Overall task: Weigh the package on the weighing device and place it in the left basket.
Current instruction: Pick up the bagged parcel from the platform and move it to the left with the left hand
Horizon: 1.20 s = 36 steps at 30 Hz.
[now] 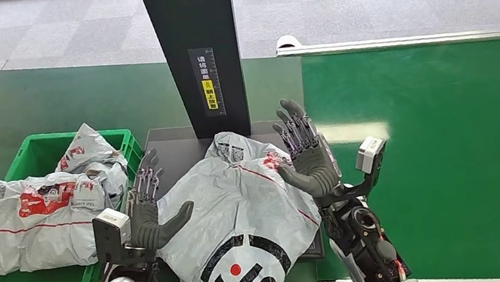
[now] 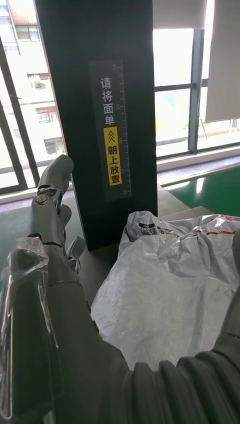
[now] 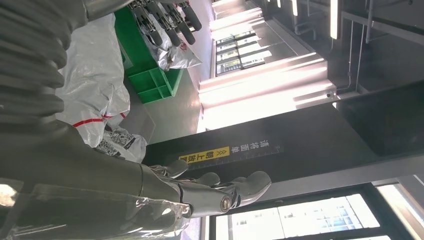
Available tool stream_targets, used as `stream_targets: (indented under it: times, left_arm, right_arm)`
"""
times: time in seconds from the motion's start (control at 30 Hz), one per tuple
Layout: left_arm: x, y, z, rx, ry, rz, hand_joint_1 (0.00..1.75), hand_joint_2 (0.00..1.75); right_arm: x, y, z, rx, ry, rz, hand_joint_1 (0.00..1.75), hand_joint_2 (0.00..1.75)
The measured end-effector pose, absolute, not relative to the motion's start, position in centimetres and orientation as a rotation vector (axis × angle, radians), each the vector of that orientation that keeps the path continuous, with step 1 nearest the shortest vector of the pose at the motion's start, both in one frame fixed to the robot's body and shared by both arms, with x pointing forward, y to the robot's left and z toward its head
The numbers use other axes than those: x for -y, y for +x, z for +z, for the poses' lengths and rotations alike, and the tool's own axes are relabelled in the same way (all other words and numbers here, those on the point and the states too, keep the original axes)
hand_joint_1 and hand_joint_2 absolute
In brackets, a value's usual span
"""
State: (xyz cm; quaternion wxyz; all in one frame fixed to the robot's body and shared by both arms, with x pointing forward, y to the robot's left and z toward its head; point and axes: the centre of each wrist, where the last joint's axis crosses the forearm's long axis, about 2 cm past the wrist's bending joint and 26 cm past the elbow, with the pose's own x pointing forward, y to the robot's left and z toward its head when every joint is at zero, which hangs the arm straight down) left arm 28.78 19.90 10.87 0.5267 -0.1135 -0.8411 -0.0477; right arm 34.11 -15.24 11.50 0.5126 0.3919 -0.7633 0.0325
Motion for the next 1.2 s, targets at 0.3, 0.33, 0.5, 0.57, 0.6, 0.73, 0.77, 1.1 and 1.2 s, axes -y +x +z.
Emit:
stream_targets:
  times: [0.3,0.33,0.5,0.57,0.6,0.73,0.77,1.1,1.2]
  left_arm:
    - [-19.7,29.0,10.9,1.982,-0.286,-0.171,0.00,1.75]
    - [-19.4,29.2,10.9,1.929,-0.301,-0.267,0.00,1.75]
    - [-15.2,28.7,7.7,1.550,-0.047,-1.214,0.00,1.75]
    - [-14.5,29.1,7.6,1.527,0.014,-1.374,0.00,1.75]
    - [-14.3,29.2,7.6,1.521,0.011,-1.398,0.00,1.75]
    - [-14.0,29.6,7.6,1.506,-0.026,-1.406,0.00,1.75]
    - [-14.0,29.6,7.6,1.501,-0.029,-1.413,0.00,1.75]
    - [-13.9,29.9,7.7,1.488,-0.024,-1.444,0.45,1.75]
    - [-13.9,29.8,7.7,1.506,-0.028,-1.436,1.48,1.75]
  right_arm:
    - [15.5,33.9,11.3,1.846,0.898,0.067,0.00,1.75]
    - [16.0,33.5,11.0,1.858,0.832,0.037,0.00,1.75]
    - [22.6,29.8,9.5,1.896,0.394,-0.227,0.00,1.75]
    - [24.2,28.9,9.5,1.913,0.345,-0.242,0.00,1.75]
    - [24.6,28.7,9.6,1.921,0.331,-0.244,0.00,1.75]
    - [25.6,28.3,10.1,1.948,0.289,-0.261,0.00,1.75]
    - [25.8,28.2,10.1,1.952,0.282,-0.265,0.00,1.75]
    - [26.5,27.7,10.4,1.969,0.251,-0.289,0.00,1.75]
    - [26.5,27.6,10.4,1.974,0.248,-0.294,0.00,1.75]
